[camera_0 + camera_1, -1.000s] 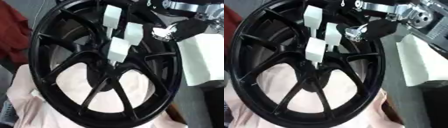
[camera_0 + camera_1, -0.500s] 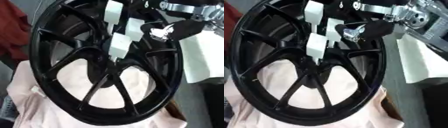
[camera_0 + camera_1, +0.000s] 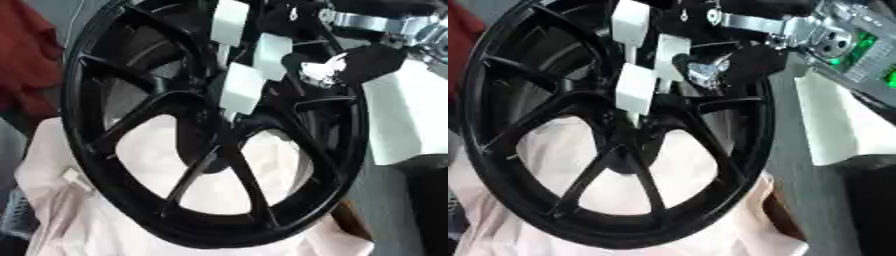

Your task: Pull the pin out of the wheel hub.

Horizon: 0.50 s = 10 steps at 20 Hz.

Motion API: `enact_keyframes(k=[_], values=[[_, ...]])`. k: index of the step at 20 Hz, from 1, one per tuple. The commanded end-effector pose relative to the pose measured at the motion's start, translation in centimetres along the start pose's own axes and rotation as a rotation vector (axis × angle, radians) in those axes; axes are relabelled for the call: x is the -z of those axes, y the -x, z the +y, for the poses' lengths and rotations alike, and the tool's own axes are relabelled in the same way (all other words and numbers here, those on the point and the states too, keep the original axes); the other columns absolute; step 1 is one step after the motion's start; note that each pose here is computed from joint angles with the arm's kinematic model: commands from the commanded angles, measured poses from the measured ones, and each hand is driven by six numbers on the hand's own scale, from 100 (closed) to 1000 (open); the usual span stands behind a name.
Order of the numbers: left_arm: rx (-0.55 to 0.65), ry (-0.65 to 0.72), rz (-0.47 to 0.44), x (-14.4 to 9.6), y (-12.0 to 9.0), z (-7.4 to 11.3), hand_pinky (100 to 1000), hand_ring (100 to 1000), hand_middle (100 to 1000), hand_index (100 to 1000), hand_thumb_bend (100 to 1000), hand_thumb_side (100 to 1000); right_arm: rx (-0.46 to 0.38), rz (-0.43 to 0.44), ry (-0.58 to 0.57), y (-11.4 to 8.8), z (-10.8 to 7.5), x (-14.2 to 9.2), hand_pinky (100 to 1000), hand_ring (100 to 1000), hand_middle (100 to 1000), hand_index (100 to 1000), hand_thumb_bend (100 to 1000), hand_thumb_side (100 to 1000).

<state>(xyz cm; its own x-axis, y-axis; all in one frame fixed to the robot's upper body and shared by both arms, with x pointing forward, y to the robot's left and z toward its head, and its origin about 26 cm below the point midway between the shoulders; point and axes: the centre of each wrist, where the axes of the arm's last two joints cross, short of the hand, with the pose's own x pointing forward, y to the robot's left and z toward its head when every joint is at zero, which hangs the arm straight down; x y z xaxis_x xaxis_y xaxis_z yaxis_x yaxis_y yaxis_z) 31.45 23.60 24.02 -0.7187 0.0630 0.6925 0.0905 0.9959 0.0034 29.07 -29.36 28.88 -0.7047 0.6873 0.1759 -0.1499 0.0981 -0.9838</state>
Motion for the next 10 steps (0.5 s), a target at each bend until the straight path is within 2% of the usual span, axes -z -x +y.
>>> enact_keyframes(k=[1,10], values=[[-0.003,0.002,-0.028,0.22,-0.72,-0.04,648,615,556,812,121,779,-0.047,0.020,0.013,-0.04,-0.58,-0.45,889,974,894,965,100,716],[-0.004,0.001,-0.026,0.16,-0.68,0.00,648,615,555,812,123,781,-0.056,0.037,0.027,0.08,-0.15,-0.48,888,972,891,966,100,716]])
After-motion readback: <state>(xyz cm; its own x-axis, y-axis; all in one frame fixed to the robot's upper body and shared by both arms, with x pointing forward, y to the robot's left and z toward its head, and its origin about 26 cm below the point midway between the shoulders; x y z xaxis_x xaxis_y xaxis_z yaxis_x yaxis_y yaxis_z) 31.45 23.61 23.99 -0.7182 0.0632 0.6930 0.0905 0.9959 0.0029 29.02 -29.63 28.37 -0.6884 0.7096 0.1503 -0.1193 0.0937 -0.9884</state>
